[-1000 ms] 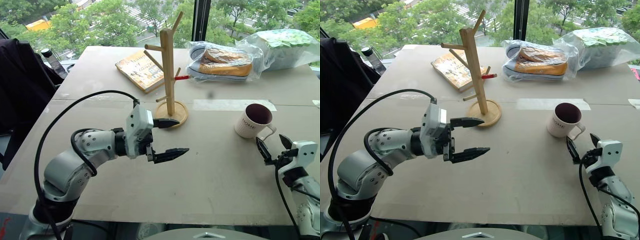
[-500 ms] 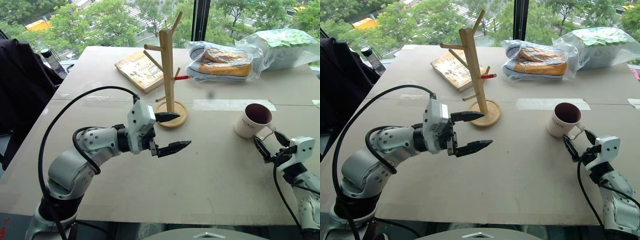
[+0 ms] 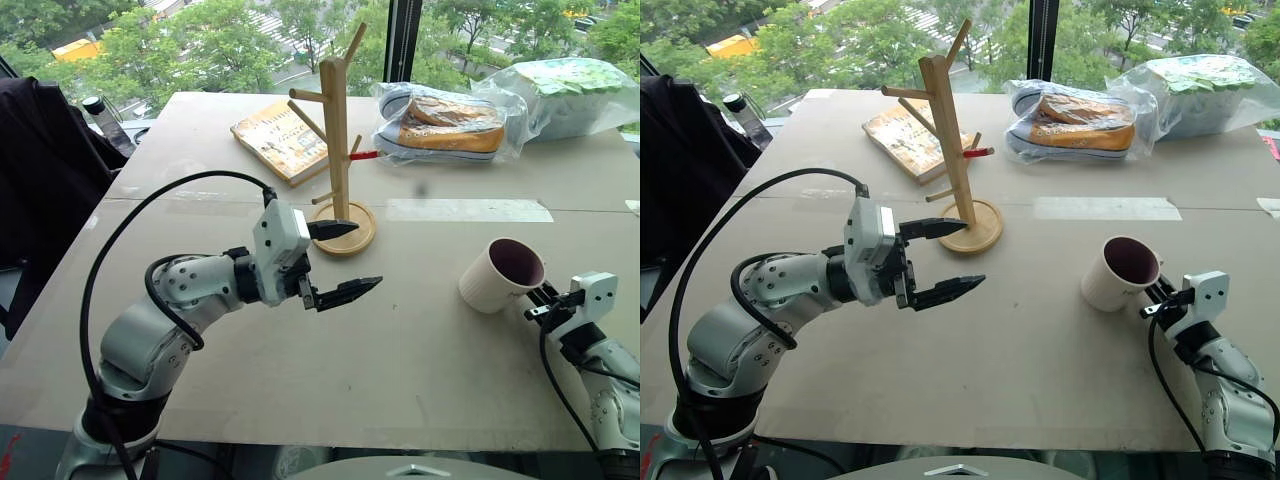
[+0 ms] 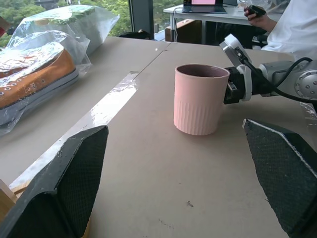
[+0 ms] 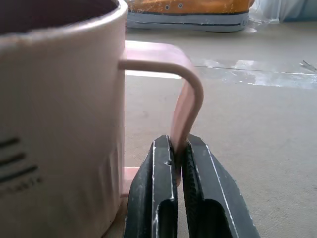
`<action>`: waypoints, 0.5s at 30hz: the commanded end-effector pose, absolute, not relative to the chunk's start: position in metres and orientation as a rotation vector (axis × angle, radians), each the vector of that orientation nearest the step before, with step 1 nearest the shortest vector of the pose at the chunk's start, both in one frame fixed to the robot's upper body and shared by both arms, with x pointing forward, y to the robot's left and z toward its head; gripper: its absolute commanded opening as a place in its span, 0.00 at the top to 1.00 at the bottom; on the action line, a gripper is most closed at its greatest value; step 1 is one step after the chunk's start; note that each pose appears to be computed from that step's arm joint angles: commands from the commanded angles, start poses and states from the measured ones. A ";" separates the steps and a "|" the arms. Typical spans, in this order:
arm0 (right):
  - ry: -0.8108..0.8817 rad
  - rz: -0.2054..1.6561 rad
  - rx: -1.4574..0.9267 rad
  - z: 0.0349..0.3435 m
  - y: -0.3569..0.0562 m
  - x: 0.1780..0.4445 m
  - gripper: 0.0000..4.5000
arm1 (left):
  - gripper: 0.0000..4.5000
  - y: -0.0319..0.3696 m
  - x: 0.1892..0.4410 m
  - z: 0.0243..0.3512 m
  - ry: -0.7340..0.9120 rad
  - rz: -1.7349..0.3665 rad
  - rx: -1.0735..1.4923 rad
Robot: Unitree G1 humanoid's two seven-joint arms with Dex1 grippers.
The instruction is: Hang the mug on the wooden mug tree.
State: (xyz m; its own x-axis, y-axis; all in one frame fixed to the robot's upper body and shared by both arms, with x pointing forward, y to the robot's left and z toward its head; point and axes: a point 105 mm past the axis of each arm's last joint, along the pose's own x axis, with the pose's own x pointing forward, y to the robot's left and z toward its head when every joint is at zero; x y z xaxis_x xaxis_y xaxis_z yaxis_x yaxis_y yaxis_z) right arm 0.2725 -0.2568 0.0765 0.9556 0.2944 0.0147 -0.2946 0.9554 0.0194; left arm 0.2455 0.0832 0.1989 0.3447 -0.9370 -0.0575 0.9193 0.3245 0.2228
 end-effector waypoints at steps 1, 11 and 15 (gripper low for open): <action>-0.058 0.305 -0.028 0.090 -0.260 0.275 0.99 | 0.00 0.083 0.244 0.203 -0.126 -1.212 0.244; -0.171 0.501 -0.220 0.141 -0.220 0.297 0.99 | 0.00 0.092 0.250 0.200 -0.154 -1.121 0.172; -0.220 0.680 -0.369 0.182 -0.184 0.315 0.99 | 0.00 0.100 0.250 0.200 -0.200 -1.043 0.107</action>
State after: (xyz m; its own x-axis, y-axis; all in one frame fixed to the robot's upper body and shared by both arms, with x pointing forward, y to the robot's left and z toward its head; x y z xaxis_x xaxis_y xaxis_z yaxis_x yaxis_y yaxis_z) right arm 0.3168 -0.1986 0.1625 0.8052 0.5890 0.0683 -0.5375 0.7737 -0.3354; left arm 0.2515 0.0952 0.1884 0.4663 -0.8830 0.0546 0.8708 0.4690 0.1475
